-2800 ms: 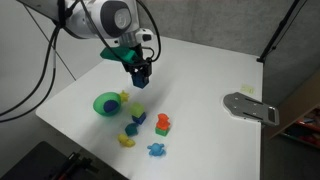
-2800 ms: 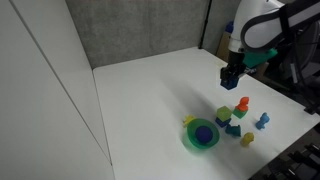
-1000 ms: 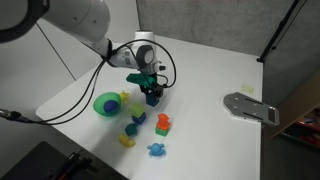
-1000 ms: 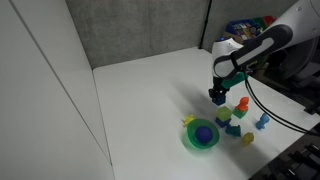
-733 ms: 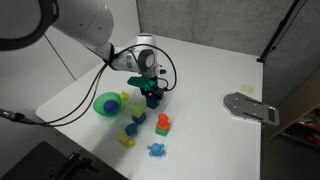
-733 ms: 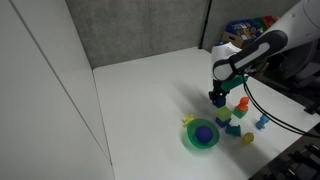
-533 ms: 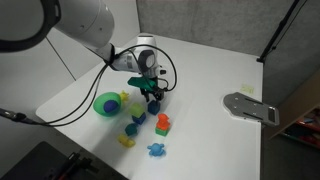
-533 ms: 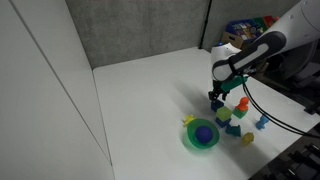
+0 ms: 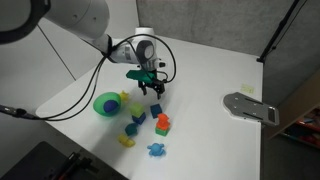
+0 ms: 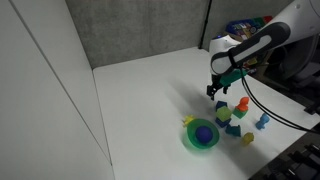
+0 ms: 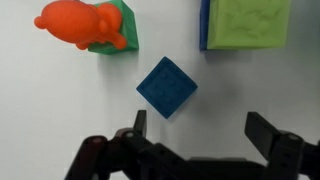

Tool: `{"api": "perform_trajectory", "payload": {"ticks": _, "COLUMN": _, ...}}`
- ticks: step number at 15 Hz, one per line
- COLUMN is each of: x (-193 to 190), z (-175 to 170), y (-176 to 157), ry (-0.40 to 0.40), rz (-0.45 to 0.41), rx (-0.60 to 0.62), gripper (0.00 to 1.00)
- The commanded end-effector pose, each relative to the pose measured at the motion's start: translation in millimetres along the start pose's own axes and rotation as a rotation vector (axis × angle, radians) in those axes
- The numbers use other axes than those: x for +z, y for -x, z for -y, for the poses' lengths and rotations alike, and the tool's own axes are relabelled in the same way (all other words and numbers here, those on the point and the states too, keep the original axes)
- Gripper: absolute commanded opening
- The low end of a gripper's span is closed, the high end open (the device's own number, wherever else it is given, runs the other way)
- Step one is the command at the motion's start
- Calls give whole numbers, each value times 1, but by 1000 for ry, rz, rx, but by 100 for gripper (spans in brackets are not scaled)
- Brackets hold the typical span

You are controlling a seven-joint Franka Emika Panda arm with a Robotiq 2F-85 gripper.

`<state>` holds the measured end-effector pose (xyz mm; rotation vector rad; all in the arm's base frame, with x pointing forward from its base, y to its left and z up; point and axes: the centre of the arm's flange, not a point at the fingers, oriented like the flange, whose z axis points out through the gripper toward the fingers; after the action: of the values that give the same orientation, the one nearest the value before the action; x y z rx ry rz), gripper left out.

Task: Remove the blue block from the stack and place it on the table, pick up the yellow microbe shaped toy and put it in the green bowl

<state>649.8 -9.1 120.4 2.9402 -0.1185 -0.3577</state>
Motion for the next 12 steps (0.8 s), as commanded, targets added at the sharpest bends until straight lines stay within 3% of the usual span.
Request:
{"api": "perform_trajectory", "payload": {"ticks": 1, "x": -36, "z": 10, "y": 17, "ry": 9, "rz": 14, "rx": -25, "gripper": 100}}
{"api": "perform_trajectory", "payload": {"ticks": 12, "x": -123, "z": 85, "y": 94, "ry": 10, "rz": 46, "rx": -110, "gripper": 100}}
